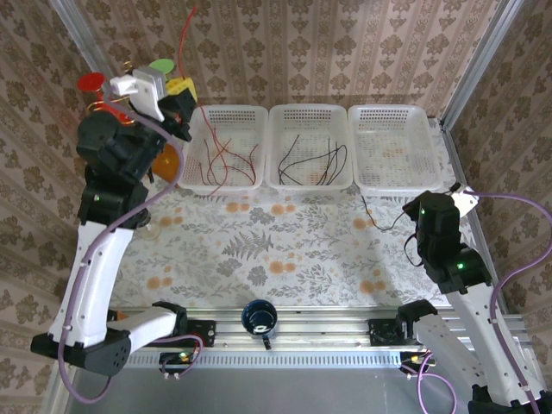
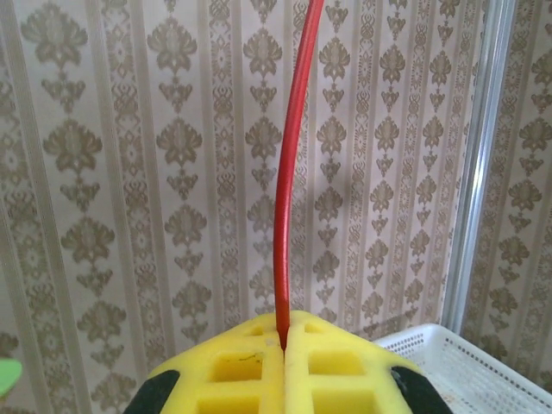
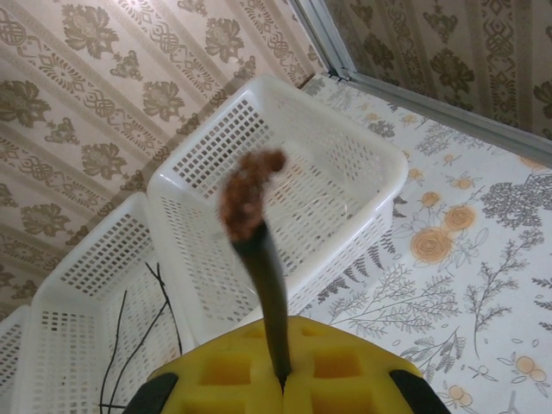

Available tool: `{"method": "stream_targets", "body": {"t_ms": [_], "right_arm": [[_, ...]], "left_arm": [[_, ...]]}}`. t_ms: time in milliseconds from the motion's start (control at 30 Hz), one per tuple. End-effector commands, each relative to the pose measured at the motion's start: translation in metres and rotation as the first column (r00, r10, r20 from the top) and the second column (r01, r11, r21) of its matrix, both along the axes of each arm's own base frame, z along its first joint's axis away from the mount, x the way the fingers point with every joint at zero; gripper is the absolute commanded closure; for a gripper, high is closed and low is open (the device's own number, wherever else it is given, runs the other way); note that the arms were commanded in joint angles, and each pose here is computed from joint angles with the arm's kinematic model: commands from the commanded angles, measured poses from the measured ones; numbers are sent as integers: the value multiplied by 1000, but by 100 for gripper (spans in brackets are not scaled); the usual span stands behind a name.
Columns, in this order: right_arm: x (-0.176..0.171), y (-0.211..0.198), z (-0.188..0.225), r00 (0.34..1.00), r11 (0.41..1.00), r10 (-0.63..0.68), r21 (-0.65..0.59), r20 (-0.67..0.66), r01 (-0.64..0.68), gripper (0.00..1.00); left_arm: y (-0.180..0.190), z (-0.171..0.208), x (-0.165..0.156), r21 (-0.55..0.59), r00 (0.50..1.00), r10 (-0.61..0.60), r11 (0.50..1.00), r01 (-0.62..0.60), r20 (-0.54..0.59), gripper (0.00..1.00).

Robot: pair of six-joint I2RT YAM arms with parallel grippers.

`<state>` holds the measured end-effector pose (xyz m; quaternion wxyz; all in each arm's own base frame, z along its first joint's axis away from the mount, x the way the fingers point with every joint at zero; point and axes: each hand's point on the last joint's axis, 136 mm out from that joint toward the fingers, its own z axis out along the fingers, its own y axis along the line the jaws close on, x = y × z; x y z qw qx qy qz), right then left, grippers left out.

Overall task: Untangle the cables
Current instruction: Place the cable into the container.

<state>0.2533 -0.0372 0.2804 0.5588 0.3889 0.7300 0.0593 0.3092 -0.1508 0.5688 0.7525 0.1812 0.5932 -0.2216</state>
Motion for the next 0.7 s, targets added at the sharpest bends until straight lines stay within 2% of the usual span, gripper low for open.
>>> {"method": "stream_targets", "body": {"t_ms": [0, 200, 333, 467, 667], "right_arm": [[3, 0, 14, 998, 1000, -7, 31, 55, 5, 100], [4, 2, 13, 999, 999, 0, 40, 52, -2, 100], [5, 5, 14, 998, 999, 10, 53, 57, -13, 100], [5, 6, 14, 998, 998, 17, 62, 56, -20, 100], [3, 8, 14, 998, 997, 28, 67, 54, -31, 100]], "left_arm": [[0, 30, -1, 49, 994, 19, 999, -24, 108, 100], [0, 55, 18, 62, 983, 42, 997, -54, 181, 100], [-2, 43, 45, 113, 980, 81, 988, -102, 181, 100], [-5, -6, 90, 178, 988, 115, 975, -132, 101, 100], [-14, -119, 158, 226, 988, 103, 971, -74, -118, 100]]}}
